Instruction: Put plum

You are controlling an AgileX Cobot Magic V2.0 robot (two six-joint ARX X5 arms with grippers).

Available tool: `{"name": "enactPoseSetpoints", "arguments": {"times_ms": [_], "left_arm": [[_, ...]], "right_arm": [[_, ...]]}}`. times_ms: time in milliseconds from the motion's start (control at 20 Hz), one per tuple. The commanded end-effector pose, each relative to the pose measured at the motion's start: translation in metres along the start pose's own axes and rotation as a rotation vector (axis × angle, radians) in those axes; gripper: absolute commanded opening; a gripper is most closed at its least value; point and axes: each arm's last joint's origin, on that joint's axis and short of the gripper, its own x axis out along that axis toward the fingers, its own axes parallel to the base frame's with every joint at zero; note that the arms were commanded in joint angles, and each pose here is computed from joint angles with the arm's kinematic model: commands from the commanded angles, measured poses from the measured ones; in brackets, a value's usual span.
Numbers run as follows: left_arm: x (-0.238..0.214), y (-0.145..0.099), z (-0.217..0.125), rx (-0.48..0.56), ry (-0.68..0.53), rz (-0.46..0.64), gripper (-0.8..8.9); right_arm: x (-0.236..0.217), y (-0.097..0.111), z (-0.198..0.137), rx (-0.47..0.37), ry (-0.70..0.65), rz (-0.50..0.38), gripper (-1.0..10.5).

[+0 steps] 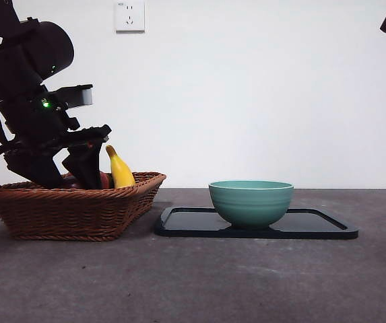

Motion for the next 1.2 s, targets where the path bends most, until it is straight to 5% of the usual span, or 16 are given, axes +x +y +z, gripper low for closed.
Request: {"name": "enactPoseSetpoints", "arguments": {"times_ms": [50, 150, 600, 900, 1200], "left_arm": [[0.006, -0.001, -0.002, 0.008, 0.030, -0.005, 2.76], [0.002, -0.001, -0.001, -0.002, 0.017, -0.004, 3.97], [-0.093, -0.013, 0.021, 0.024, -0.172, -0.016, 4.04], [-0.191, -0.034, -0.006, 0.095, -0.277, -0.363, 4.04], [-0.209, -0.040, -0.042, 0.174, -0.069, -0.494, 4.03]], "right_arm": [[-0.001, 0.001, 0.003, -0.002, -0.011, 0.003, 1.7], [-0.001, 0.001, 0.003, -0.002, -0.011, 0.003, 1.7], [-0.001, 0.001, 0.003, -0.002, -0.011, 0.003, 1.7], [-0.001, 0.001, 0.005, -0.009, -0.032, 0.005, 1.7], [0.000, 0.001, 0.006, -0.012, -0.038, 0.004, 1.7]]}}
